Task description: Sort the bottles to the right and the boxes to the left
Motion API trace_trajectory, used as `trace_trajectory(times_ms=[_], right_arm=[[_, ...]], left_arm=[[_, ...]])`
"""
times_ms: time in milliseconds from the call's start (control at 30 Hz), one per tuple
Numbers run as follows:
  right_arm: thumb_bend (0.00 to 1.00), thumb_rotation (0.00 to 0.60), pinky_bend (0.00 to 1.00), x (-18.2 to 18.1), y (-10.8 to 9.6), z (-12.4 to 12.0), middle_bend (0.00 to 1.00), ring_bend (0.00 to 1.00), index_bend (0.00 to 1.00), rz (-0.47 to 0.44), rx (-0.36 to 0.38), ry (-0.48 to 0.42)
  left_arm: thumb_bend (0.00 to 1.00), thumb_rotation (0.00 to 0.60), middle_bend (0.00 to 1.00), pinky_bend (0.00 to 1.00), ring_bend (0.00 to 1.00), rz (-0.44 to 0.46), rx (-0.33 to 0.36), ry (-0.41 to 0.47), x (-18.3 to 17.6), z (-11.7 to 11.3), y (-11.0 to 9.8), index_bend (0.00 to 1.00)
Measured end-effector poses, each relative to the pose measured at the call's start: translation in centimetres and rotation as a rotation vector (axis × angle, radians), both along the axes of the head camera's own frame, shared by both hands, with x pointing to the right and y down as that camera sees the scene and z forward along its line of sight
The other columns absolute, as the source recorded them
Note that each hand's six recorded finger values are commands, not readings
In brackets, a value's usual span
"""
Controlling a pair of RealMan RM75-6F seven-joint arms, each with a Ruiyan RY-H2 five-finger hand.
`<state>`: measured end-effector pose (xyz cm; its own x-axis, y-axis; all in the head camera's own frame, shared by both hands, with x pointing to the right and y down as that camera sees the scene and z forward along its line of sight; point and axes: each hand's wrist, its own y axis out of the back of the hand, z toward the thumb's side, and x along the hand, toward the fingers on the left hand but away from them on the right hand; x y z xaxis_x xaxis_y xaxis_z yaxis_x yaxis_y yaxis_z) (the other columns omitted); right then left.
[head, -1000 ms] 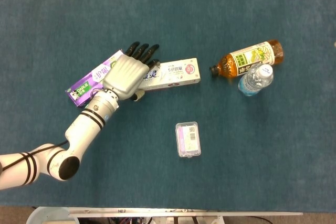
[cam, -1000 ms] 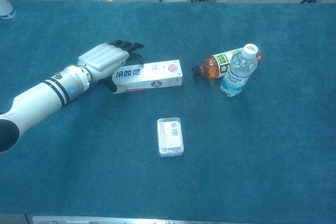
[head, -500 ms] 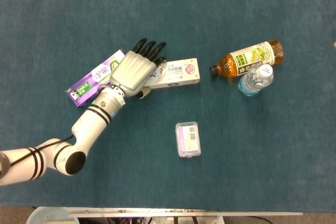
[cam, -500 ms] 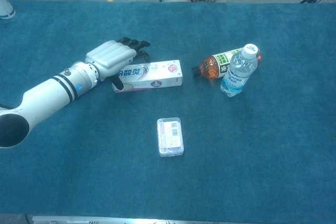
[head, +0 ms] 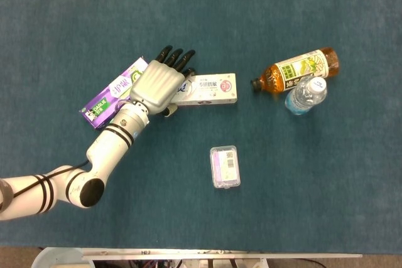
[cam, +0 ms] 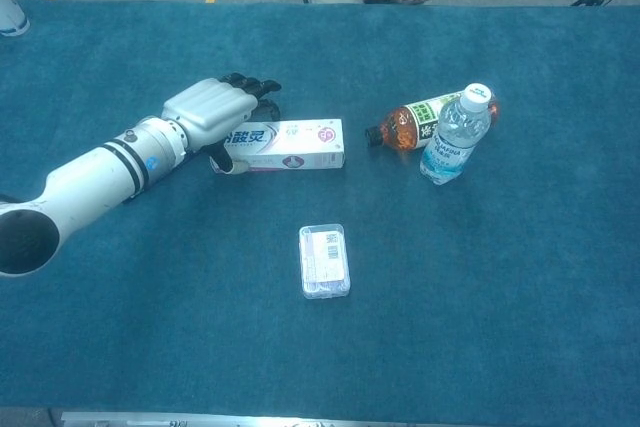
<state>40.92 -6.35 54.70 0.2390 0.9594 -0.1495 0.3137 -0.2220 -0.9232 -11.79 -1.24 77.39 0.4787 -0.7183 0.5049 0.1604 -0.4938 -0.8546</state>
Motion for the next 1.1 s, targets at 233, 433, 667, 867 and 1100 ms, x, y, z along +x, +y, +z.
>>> trace_trajectory(times_ms=[233, 433, 667, 867, 1100], right_arm=[[0.03, 0.600, 0.41, 0.0, 0.1, -0.1, 0.30, 0.19, 0.10, -0.002, 0.003, -0.007], [0.03, 0.600, 0.41, -0.2, 0.2, -0.2, 0.30, 0.19, 0.10, -0.008, 0.003, -0.013], [0.03, 0.600, 0.41, -0.3, 0.2, -0.2, 0.30, 0.19, 0.10, -0.010, 0.005, -0.016], [0.03, 0.600, 0.41, -0.6, 0.3, -0.1, 0.30, 0.19, 0.10, -0.017, 0.004, -0.018], [0.03, 0.600, 0.41, -1.1, 0.4, 0.0, 0.30, 0.19, 0.10, -0.027, 0.003, -0.022]], left_arm=[[0.24, 0.600, 0.00, 0.00, 0.00, -0.004, 0.004, 0.007, -0.3, 0.0, 0.3, 0.45], [0.24, 0.600, 0.00, 0.00, 0.00, -0.013, 0.001, 0.006, -1.0, 0.1, 0.6, 0.49], [0.27, 0.600, 0.01, 0.00, 0.00, -0.021, 0.006, -0.007, -2.1, -0.1, 0.5, 0.52], [0.29, 0.600, 0.02, 0.00, 0.00, -0.037, 0.009, -0.016, -3.3, -0.4, 0.5, 0.55], [0.29, 0.600, 0.03, 0.00, 0.00, -0.048, 0.009, -0.035, -5.4, -0.8, 0.9, 0.55]])
